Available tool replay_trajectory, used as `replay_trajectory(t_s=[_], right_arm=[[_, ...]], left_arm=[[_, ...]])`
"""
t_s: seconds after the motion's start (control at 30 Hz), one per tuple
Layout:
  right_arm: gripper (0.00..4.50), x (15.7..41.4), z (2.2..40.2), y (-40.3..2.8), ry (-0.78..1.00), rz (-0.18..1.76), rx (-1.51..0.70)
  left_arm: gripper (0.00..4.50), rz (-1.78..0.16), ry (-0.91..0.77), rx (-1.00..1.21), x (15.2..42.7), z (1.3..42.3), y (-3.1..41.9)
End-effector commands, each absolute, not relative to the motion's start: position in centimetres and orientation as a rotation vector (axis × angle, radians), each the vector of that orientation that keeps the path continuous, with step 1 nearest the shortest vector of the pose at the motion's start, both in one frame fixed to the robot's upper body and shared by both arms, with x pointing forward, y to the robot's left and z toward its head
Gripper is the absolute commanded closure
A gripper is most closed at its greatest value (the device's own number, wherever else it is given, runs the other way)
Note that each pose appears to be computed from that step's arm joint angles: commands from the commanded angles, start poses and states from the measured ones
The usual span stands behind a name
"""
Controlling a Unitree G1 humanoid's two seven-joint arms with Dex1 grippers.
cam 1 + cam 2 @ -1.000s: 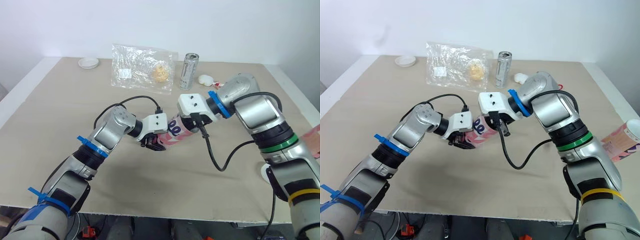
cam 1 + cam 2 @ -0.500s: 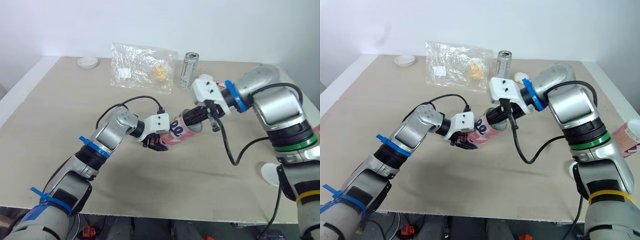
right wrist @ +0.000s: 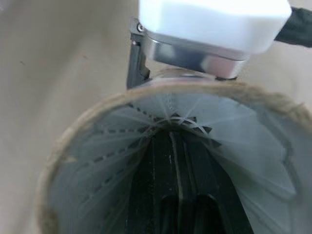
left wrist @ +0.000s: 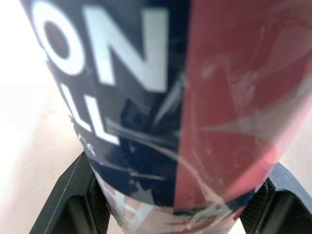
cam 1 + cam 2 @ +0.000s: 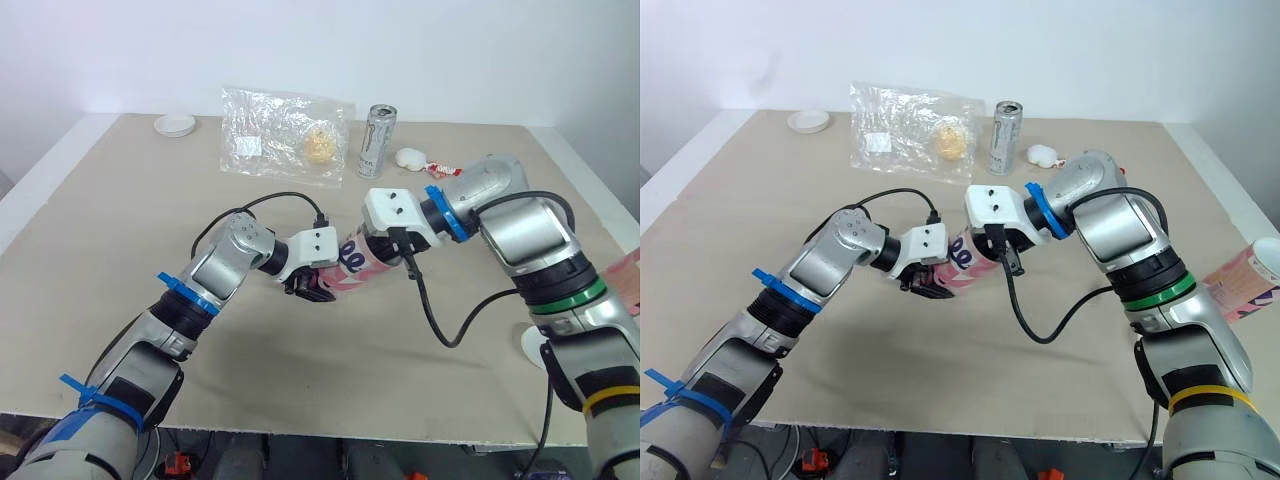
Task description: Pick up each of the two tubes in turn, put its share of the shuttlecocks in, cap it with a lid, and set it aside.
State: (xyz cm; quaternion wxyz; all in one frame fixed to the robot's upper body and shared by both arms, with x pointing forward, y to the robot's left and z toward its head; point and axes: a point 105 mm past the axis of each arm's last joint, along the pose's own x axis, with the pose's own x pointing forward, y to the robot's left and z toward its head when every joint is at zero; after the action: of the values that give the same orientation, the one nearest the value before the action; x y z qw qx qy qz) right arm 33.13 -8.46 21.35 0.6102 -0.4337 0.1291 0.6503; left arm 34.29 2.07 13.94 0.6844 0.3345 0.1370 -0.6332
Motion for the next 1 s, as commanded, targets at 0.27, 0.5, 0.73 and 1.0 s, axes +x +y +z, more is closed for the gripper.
replay_trajectory(t_s=[0.27,0.5,0.73,1.0], right_arm=[[4.42,33.2,21.7,-7.5,0.272,1.545,-1.059],[4.42,32.0,24.3,-9.0,0.209,1.544,-1.017],[4.42,31.6,24.7,-10.5,0.218,1.508,-1.015],[4.42,31.0,26.6,-11.8,0.179,1.452,-0.918]], left_arm=[[1.62,-1.432,0.289,0.753,33.9,14.1,1.5],[1.62,-1.427,0.297,0.755,34.0,13.9,1.8],[1.62,-1.43,0.295,0.754,33.9,13.9,1.7],[1.62,-1.428,0.29,0.75,33.9,13.8,1.7]])
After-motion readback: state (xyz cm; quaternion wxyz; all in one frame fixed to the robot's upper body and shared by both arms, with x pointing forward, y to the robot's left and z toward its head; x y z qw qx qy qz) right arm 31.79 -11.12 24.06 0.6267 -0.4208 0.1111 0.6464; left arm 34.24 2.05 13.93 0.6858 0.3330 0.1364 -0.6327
